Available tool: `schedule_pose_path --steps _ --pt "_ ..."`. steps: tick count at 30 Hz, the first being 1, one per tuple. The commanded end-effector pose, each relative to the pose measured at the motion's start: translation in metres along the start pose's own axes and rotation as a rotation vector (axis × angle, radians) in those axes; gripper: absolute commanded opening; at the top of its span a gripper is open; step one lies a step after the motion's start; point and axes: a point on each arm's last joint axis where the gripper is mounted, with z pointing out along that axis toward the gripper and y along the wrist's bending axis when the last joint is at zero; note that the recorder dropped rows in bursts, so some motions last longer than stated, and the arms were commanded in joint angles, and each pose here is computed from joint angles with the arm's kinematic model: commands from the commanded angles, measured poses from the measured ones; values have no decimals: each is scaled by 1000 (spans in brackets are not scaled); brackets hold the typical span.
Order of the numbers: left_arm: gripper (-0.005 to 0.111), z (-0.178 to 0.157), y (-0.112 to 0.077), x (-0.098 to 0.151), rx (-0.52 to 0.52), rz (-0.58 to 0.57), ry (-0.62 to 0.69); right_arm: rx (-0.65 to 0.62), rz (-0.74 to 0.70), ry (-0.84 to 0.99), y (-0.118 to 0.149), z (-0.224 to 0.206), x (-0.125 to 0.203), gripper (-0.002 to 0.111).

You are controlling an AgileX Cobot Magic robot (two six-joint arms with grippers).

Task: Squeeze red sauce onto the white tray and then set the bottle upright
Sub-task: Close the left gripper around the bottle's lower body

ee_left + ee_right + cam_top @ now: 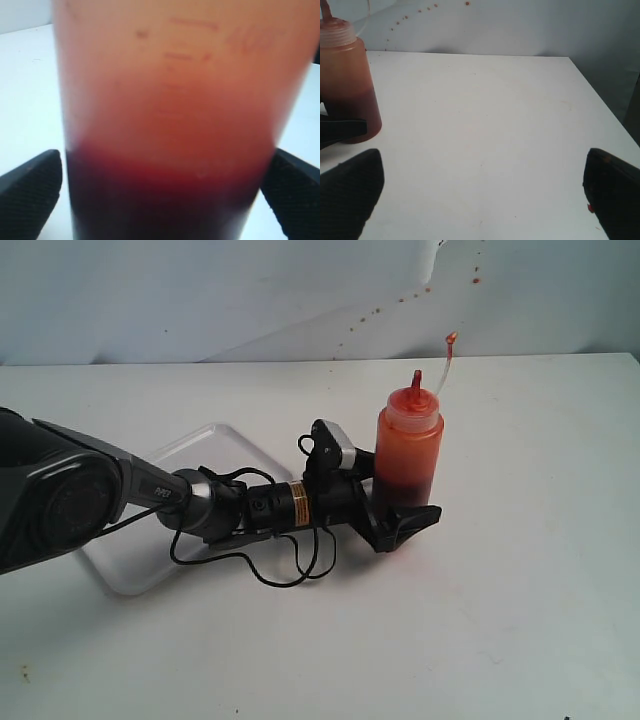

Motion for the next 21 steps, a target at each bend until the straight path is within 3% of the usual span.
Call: schedule_pose_path --steps 1,10,18,21 --pt "105 2 0 -2 -3 -10 -8 7 -1 0 0 0 1 105" --pt "105 2 4 -3 -54 -39 -24 7 -1 0 0 0 1 105" --pt "104 1 9 3 -111 -19 39 7 -1 0 0 0 1 105" --pt "99 1 11 2 -128 -33 28 7 -1 0 0 0 1 105"
